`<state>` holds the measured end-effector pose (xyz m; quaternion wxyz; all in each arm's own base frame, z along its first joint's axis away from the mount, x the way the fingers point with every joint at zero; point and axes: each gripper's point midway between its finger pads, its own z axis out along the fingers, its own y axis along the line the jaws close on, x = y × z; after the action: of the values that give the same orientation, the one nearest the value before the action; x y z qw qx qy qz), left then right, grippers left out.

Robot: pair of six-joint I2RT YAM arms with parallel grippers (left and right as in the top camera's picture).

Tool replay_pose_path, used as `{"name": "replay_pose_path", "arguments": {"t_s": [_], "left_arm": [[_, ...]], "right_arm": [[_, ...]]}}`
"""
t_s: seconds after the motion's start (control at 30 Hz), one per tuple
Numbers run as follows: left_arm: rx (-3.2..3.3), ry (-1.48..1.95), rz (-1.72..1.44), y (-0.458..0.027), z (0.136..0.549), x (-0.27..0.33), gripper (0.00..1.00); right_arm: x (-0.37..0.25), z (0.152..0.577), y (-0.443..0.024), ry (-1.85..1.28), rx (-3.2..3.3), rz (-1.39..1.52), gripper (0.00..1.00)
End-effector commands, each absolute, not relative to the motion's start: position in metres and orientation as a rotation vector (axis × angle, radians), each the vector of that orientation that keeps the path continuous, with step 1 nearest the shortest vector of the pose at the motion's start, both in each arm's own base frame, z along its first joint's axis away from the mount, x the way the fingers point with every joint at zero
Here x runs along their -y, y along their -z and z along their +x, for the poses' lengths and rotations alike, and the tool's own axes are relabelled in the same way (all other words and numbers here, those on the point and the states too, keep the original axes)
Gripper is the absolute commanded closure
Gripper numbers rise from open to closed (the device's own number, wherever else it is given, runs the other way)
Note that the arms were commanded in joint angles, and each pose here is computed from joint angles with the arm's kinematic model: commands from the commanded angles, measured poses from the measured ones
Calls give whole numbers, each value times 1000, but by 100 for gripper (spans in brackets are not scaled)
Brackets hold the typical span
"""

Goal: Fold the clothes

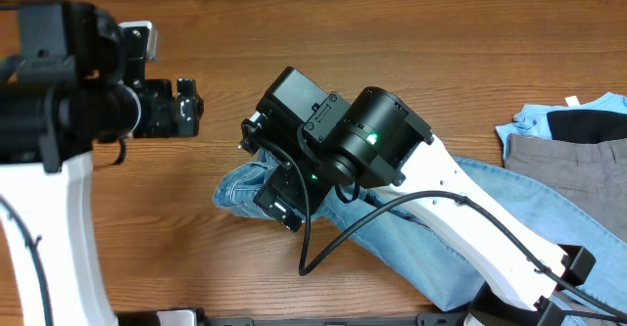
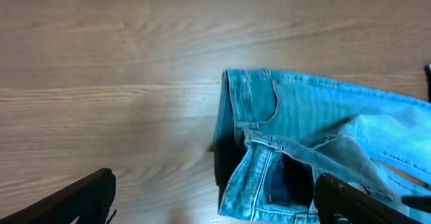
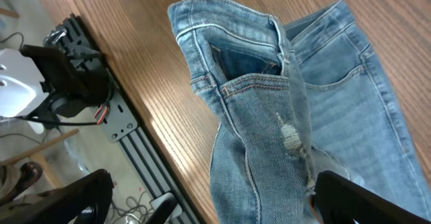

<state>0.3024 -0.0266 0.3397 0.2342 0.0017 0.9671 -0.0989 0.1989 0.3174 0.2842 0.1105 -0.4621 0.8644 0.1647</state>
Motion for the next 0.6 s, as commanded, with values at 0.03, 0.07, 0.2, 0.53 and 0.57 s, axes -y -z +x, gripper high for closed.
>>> {"name": "replay_pose_path", "arguments": {"t_s": [0.03, 0.07, 0.2, 0.53, 0.57], "left_arm": [[-2702, 394, 74, -326, 314, 41, 4], [-2712, 424, 79, -323, 316, 44, 4], [-2747, 552, 155, -310, 324, 60, 5], [-2770, 769, 381, -294, 325, 105, 4], [-2775, 773, 389, -292, 325, 106, 4]], "right_arm": [[-304, 202, -294, -411, -2513, -1336, 0], [-299, 203, -294, -373, -2524, -1330, 0], [-303, 209, -328, -433, -2431, -1241, 0], [-308, 224, -390, -479, -2199, -1121, 0], [-307, 226, -390, -467, -2199, -1114, 0]]}}
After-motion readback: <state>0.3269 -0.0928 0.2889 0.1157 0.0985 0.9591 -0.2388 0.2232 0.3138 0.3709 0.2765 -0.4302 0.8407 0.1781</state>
